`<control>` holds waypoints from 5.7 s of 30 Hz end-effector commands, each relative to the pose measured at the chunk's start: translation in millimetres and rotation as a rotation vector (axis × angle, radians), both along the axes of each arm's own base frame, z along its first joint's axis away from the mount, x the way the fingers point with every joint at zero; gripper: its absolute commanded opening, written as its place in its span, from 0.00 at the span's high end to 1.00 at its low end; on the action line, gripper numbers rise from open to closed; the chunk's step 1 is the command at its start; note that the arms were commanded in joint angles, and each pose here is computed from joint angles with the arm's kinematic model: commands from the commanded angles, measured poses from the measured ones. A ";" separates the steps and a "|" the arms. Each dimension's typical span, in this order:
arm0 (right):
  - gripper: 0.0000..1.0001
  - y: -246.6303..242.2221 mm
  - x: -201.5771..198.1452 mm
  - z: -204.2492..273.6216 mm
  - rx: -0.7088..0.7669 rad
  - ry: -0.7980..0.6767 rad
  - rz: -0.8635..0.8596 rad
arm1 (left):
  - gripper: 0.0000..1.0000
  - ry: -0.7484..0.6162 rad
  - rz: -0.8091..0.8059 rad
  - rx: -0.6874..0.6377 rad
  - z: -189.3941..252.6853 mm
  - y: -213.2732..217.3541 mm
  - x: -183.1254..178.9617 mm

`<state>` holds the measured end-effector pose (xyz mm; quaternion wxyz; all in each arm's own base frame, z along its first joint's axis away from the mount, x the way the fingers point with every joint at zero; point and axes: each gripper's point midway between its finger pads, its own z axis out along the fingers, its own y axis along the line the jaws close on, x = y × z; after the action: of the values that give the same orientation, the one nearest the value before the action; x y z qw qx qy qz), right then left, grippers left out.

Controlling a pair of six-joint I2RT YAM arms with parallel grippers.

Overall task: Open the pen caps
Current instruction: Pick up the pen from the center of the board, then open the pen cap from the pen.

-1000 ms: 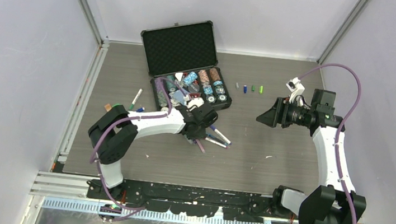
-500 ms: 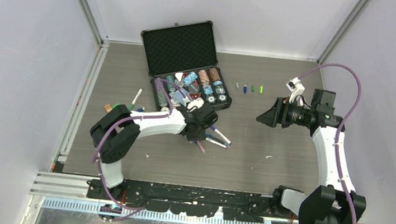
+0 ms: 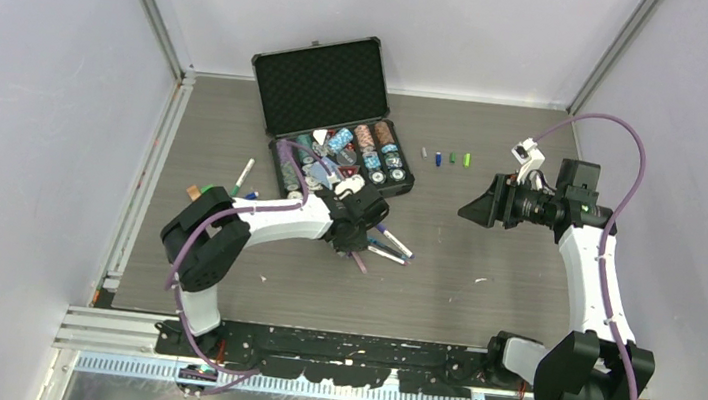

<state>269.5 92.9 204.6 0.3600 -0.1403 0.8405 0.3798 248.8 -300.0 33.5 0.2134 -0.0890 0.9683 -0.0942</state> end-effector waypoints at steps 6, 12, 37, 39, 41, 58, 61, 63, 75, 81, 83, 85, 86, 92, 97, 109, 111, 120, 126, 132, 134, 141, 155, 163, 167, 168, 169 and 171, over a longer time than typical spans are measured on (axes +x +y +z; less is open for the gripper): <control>0.34 0.5 4.9 14.8 0.006 -0.053 0.015 | 0.72 0.023 0.017 0.016 -2.7 6.9 -7.5; 0.34 0.7 4.8 15.1 0.006 -0.055 0.016 | 0.71 0.021 0.018 0.021 -1.4 8.5 -8.9; 0.34 0.9 4.1 16.5 0.007 -0.059 0.017 | 0.83 0.036 0.034 0.045 -6.9 10.7 -11.2; 0.34 1.4 3.8 17.2 0.008 -0.060 0.019 | 0.83 0.031 0.032 0.043 -4.4 11.1 -11.0; 0.34 1.4 3.7 17.3 0.009 -0.060 0.019 | 0.85 0.024 0.028 0.042 -1.3 11.3 -10.2; 0.34 49.0 -17.0 12.2 0.202 -0.009 0.197 | 1.00 -0.265 -0.091 -0.361 94.7 -10.0 -10.1; 0.34 72.0 -20.4 7.8 0.265 -0.016 0.261 | 1.00 -0.424 -0.206 -0.629 126.6 -36.9 -14.0; 0.34 92.4 -29.8 1.0 0.276 -0.004 0.326 | 1.00 -0.550 -0.246 -0.778 154.0 -45.9 -13.3; 0.36 129.9 -35.3 -30.5 0.277 0.107 0.369 | 1.00 -0.734 -0.284 -0.984 204.6 -70.2 -1.1; 0.39 133.7 -36.5 -32.9 0.275 0.123 0.373 | 1.00 -0.749 -0.276 -0.992 210.3 -70.7 1.4; 0.41 136.8 -36.5 -32.9 0.276 0.129 0.379 | 1.00 -0.745 -0.279 -0.997 210.6 -71.7 0.9; 0.44 139.1 -35.4 -31.8 0.278 0.130 0.379 | 1.00 -0.740 -0.283 -1.006 211.2 -72.9 -0.3; 0.45 139.8 -34.8 -31.3 0.283 0.138 0.374 | 1.00 -0.737 -0.284 -1.008 210.8 -73.3 -0.7; 0.61 144.0 -27.9 -21.4 0.337 0.118 0.354 | 1.00 -0.722 -0.279 -1.025 207.9 -76.1 -1.0; 0.94 146.3 -26.5 -19.9 0.356 0.129 0.355 | 0.90 -0.718 -0.274 -1.035 207.3 -77.2 -0.4; 0.99 148.6 -35.6 -21.3 0.312 0.114 0.401 | 0.44 -0.644 -0.136 -0.937 197.7 -50.1 25.9; 1.00 150.5 -38.6 -22.0 0.313 0.121 0.417 | 0.44 -0.642 -0.119 -0.934 198.1 -47.3 29.1; 0.99 153.4 -45.5 -29.3 0.274 0.142 0.449 | 0.51 -0.637 -0.115 -0.941 203.4 -48.5 38.1; 1.00 154.7 -47.0 -33.4 0.255 0.153 0.458 | 0.59 -0.615 -0.121 -0.908 195.6 -52.5 42.5; 1.00 154.9 -46.8 -34.2 0.250 0.159 0.455 | 0.72 -0.604 -0.133 -0.907 192.1 -57.1 44.7; 1.00 155.1 -47.2 -34.4 0.251 0.161 0.456 | 0.80 -0.587 -0.158 -0.922 191.9 -61.0 41.1; 0.99 154.2 -50.4 -38.1 0.232 0.191 0.466 | 1.00 -0.670 -0.114 -0.926 214.7 -38.3 61.8; 1.00 165.9 -72.4 -62.8 0.119 0.263 0.562 | 1.00 -1.015 0.202 -0.827 311.5 98.6 140.5; 1.00 159.6 -75.5 -64.4 0.068 0.233 0.591 | 1.00 -1.031 0.240 -0.813 302.6 117.8 136.2; 1.00 125.9 -52.8 -65.7 -0.146 0.082 0.548 | 1.00 -0.962 0.102 -0.858 298.6 98.4 118.3; 1.00 112.4 -45.1 -62.4 -0.176 0.062 0.518 | 1.00 -0.934 0.049 -0.875 295.3 90.7 110.6; 1.00 98.3 -37.6 -57.1 -0.187 0.054 0.480 | 1.00 -0.907 -0.005 -0.892 291.7 83.5 102.3; 1.00 66.7 -22.3 -47.9 -0.210 0.051 0.390 | 1.00 -0.839 -0.099 -0.918 278.4 71.8 84.8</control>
<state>215.7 217.8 130.3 0.1691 -0.3231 0.8225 0.4365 369.7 -204.9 316.2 0.5541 -0.1705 0.6517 -0.4891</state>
